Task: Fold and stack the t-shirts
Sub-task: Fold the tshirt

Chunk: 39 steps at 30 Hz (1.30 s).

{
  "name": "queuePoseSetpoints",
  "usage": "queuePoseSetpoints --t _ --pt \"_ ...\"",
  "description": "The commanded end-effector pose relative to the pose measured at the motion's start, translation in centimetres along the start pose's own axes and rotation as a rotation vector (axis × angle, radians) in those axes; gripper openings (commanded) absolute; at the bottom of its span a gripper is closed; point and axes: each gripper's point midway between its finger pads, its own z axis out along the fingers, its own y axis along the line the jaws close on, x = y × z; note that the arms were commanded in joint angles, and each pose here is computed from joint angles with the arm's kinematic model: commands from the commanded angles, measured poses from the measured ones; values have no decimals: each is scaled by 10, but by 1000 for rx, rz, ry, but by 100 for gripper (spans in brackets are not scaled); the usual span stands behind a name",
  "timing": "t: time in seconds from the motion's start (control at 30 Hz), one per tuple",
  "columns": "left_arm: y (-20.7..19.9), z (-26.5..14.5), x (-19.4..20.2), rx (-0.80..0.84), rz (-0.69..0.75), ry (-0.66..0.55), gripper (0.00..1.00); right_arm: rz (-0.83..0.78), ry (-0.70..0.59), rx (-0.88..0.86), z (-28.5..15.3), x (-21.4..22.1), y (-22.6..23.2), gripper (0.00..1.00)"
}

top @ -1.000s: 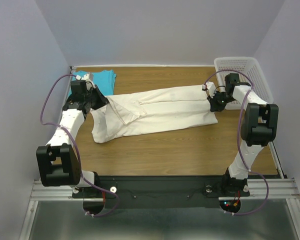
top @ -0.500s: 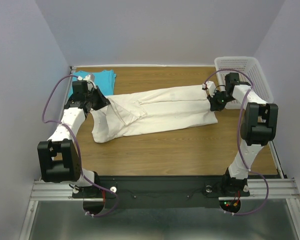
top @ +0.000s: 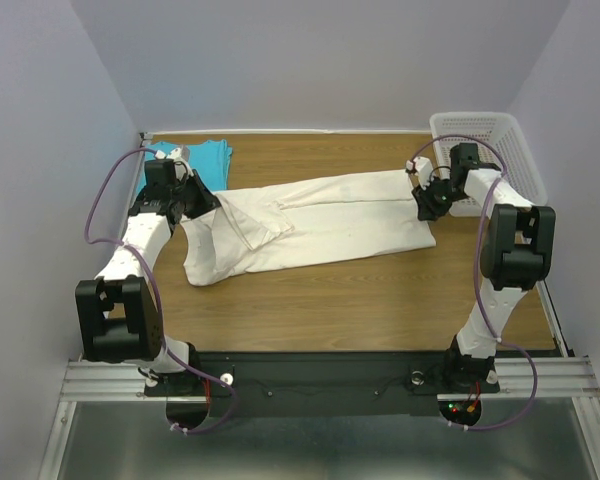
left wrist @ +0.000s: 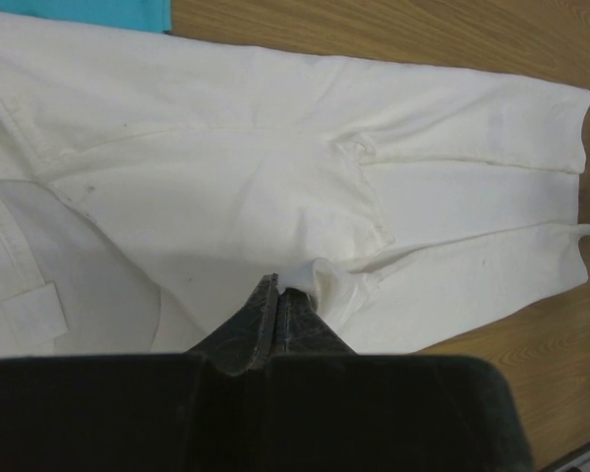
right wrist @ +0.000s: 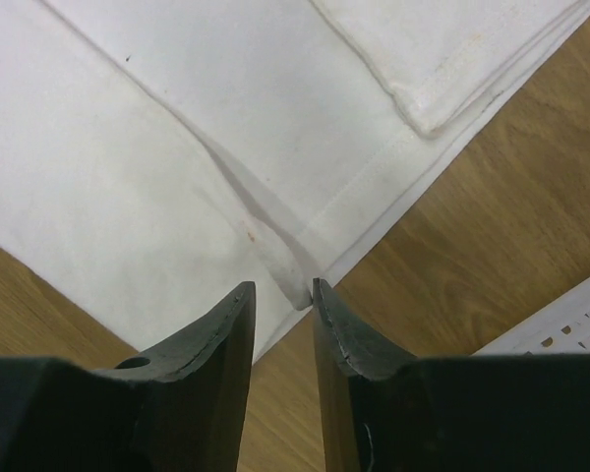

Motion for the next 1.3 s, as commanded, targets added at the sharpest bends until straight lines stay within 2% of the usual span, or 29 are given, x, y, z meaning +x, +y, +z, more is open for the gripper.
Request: queuePoseSetpoints --t 0.0,0.5,0.7,0.8,0.93,1.03,1.13,1.27 --pt "-15 -6 -30 48 54 -81 0 49 -71 37 5 -27 -11 36" --pt "-21 -6 -36 71 63 -89 0 59 -169 79 -4 -78 -2 37" --pt "-21 -5 -37 75 69 -93 0 -57 -243 -80 -3 -105 59 39" --pt "-21 -4 -36 77 70 -88 0 -156 -281 -218 6 -124 115 41" --pt "-22 -1 -36 88 70 -85 0 -227 -303 -331 15 -144 163 41" --pt "-23 0 -38 97 74 -84 0 -365 -321 -418 25 -169 218 42" --pt "-26 1 -38 114 81 -78 0 -481 -345 -403 32 -200 249 47" --pt "-26 3 -37 119 87 -71 0 -483 -418 -392 43 -249 267 53"
